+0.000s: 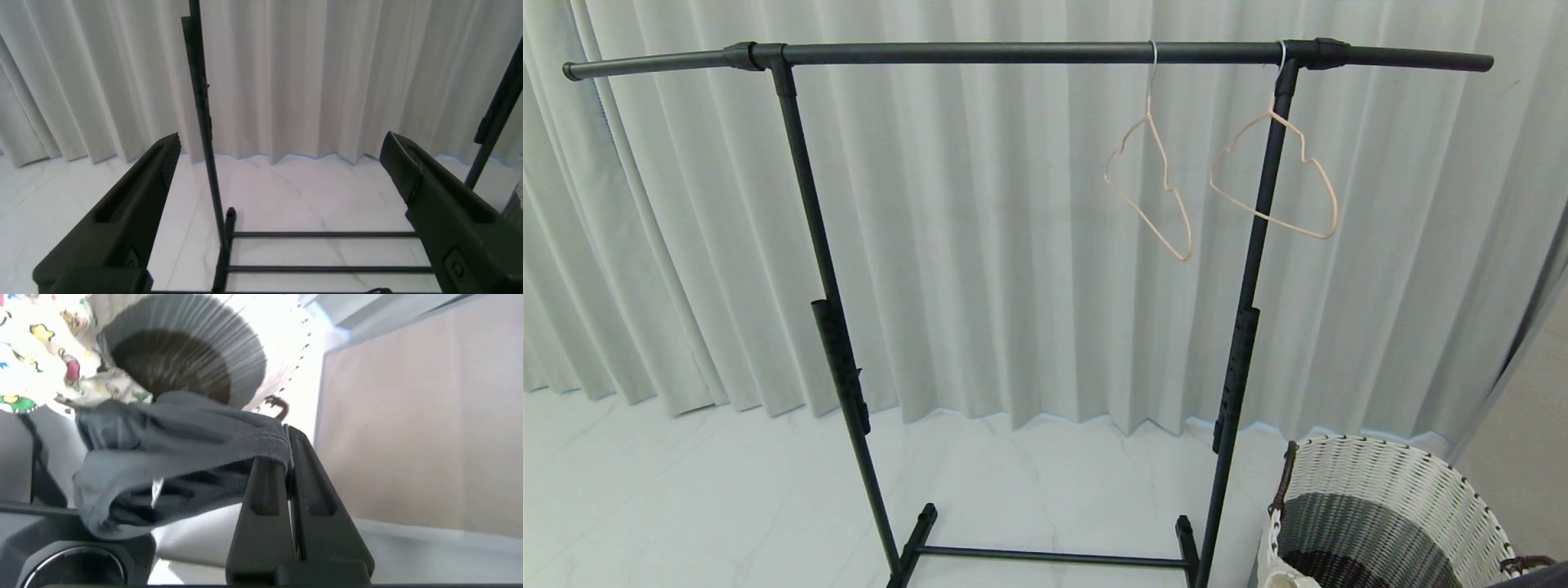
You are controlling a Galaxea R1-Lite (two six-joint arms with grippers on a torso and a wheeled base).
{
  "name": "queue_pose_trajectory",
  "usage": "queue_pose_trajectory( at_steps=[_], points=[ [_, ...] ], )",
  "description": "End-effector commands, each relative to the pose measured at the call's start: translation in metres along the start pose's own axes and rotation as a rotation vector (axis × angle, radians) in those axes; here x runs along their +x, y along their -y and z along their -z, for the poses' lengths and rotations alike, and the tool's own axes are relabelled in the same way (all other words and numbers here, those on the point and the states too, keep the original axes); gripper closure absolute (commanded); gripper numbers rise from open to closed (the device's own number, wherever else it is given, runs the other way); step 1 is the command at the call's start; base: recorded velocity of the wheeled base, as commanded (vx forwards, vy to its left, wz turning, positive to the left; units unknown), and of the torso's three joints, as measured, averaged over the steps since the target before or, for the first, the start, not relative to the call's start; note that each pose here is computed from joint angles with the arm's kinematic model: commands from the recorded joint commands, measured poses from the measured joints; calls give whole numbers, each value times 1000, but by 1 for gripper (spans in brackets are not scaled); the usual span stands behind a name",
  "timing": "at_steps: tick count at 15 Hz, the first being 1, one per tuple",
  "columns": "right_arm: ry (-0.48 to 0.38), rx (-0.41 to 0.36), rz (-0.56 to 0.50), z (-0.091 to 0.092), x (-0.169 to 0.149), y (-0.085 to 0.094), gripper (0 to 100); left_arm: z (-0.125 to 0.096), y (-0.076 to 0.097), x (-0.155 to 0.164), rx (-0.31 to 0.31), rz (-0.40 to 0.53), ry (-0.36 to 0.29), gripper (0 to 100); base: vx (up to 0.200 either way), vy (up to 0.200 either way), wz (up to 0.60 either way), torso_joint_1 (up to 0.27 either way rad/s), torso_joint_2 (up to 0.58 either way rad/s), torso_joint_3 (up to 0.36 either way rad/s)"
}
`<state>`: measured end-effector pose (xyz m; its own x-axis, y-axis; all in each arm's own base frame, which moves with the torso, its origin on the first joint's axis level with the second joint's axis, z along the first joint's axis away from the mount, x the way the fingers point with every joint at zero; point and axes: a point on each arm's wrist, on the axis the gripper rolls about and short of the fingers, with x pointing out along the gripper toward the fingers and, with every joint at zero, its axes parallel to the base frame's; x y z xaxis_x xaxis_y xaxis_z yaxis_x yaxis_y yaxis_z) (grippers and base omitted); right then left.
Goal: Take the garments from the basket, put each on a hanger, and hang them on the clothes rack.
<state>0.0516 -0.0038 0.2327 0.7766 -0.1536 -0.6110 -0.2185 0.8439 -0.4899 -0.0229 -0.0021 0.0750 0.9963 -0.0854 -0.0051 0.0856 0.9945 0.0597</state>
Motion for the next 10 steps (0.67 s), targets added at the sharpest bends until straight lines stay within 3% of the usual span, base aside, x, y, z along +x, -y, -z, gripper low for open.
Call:
queue_pose_trajectory(
  at_steps=[1,10],
  points=[
    [51,8,32,6,-13,-1,100,0,0,0,1,0,-1,0,-200,0,0,12,2,-2],
    [110,-73,-66,-1,-9,-5,100,0,0,0,-8,0,-1,0,-200,0,0,3,3,1]
  ],
)
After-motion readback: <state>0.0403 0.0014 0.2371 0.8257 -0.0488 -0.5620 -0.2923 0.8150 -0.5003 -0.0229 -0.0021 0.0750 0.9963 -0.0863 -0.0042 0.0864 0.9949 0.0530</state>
